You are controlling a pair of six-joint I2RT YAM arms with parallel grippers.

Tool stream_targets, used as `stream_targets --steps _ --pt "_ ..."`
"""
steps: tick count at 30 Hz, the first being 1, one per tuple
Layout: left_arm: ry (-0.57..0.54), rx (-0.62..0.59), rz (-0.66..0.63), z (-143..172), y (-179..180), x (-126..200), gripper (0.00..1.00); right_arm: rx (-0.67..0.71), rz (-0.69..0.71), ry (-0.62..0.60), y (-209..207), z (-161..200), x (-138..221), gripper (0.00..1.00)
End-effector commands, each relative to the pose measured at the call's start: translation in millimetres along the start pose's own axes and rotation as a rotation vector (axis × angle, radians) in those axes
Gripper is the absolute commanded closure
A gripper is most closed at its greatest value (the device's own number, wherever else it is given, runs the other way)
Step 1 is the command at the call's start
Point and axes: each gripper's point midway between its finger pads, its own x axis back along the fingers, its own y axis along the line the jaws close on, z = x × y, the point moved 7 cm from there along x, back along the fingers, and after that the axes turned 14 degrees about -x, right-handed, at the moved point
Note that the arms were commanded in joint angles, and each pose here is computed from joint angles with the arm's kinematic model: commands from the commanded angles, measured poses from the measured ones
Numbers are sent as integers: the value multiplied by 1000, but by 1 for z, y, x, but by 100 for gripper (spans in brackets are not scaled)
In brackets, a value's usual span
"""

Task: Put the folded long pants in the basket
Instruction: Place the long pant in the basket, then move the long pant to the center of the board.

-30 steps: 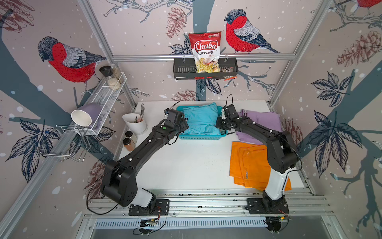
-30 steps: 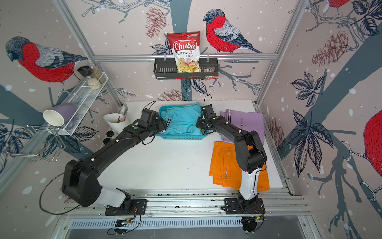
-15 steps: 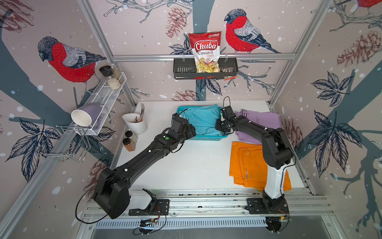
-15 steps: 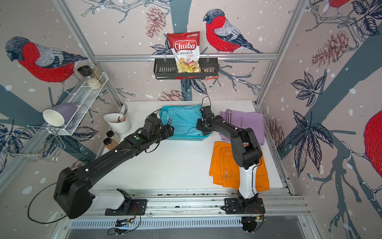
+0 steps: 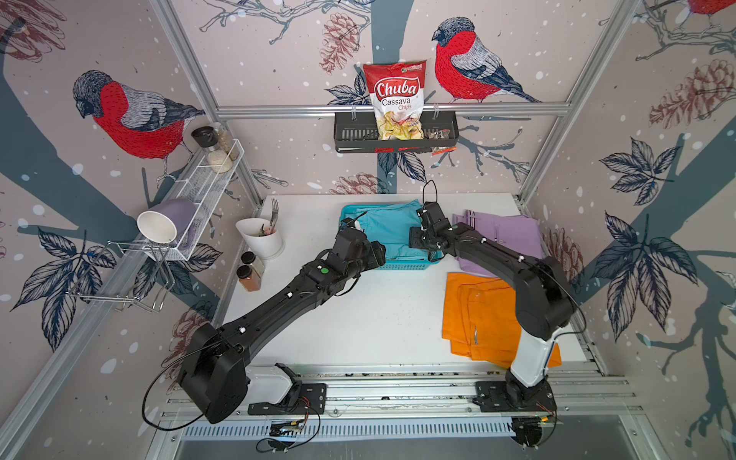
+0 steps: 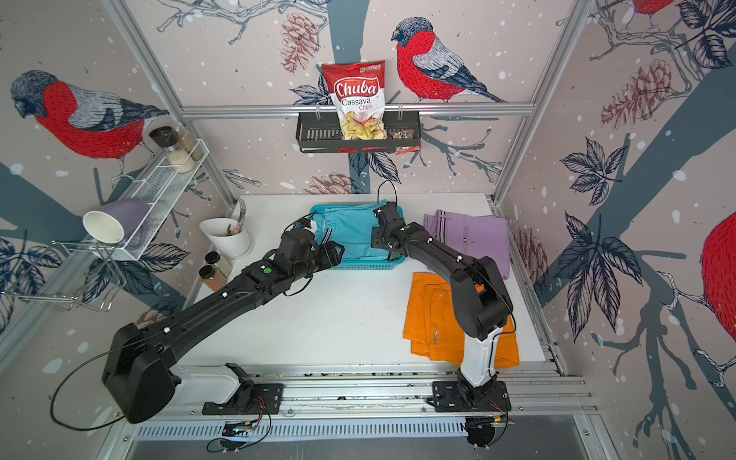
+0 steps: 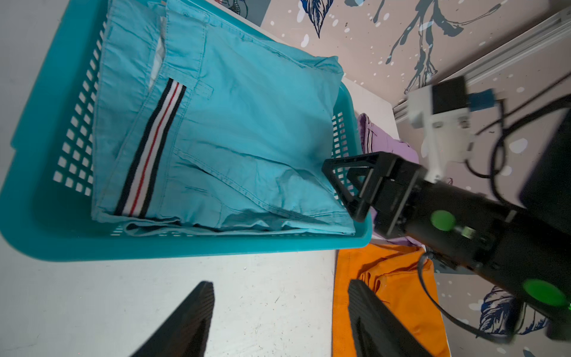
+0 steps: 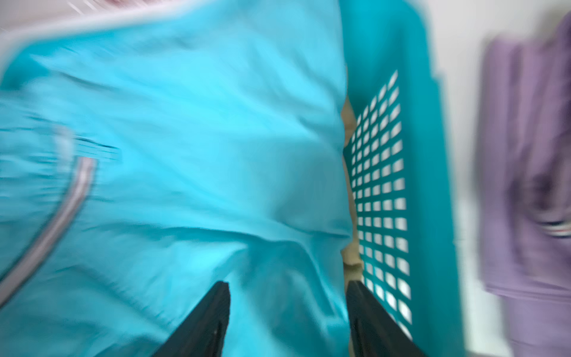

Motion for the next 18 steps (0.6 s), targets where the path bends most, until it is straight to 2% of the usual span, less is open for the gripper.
stream_targets --steps 1,5,8,12,13,15,18 --pt "-33 -30 59 -3 -11 -2 27 -10 12 -205 -3 -25 38 28" --pt "-13 -65 92 5 -25 -11 27 -114 -53 -318 -24 -39 89 21" --pt "21 -96 111 18 -38 -24 27 -266 -103 -375 -59 -46 124 16" --pt "155 -130 212 50 -68 -57 27 -462 -253 -497 -111 -35 166 6" --pt "197 -142 233 60 -76 -67 26 -495 -287 -520 -122 -29 173 2" --pt "259 -165 247 80 -89 -84 6 -529 -328 -543 -136 -19 183 0" --pt "356 -178 255 111 -101 -109 5 -529 -325 -534 -143 -15 191 0"
